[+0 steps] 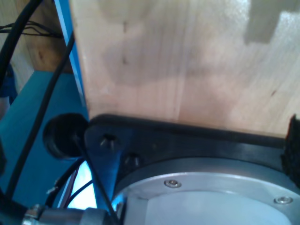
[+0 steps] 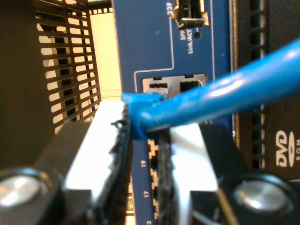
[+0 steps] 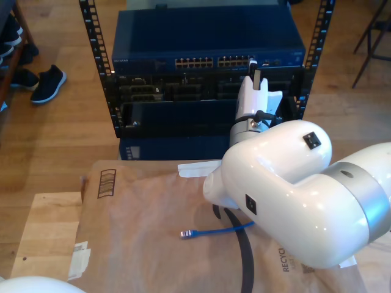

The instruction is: Grab the cable and plug it in

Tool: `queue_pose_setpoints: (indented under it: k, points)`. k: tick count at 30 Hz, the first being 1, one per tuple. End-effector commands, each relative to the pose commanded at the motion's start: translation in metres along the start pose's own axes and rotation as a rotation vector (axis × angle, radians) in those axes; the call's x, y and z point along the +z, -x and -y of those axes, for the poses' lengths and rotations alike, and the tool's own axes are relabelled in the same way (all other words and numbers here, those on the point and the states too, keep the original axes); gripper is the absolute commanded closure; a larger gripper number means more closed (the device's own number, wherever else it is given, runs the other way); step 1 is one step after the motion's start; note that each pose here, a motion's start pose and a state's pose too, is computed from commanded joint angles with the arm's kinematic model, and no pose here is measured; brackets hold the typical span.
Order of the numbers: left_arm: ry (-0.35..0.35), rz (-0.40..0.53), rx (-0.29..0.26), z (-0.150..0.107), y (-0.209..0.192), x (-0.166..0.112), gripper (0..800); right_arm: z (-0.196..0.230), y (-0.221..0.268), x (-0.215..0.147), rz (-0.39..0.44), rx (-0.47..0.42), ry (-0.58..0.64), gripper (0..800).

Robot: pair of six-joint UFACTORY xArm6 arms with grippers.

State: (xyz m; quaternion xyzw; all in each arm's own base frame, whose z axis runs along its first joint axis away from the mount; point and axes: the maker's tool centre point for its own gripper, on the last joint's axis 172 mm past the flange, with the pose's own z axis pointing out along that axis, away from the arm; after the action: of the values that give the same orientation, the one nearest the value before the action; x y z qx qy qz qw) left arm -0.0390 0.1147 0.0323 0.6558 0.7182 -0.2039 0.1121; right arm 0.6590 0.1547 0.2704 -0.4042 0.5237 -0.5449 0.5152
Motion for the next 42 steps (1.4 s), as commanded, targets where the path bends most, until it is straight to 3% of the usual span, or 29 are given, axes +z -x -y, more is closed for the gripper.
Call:
queue_pose_setpoints:
  k: [14, 36, 42]
  points:
    - [-0.001, 0.000, 0.001, 0.000, 0.000, 0.000, 0, 0.003, -0.007, 0.003, -0.012, -0.048, -0.008, 800]
    - [-0.001, 0.001, 0.002, 0.000, 0.000, 0.000, 0, -0.001, -0.006, -0.002, -0.005, -0.053, 0.002, 800]
    - [-0.001, 0.000, 0.001, 0.000, 0.000, 0.000, 0, 0.000, 0.005, -0.003, 0.039, -0.066, -0.005, 800]
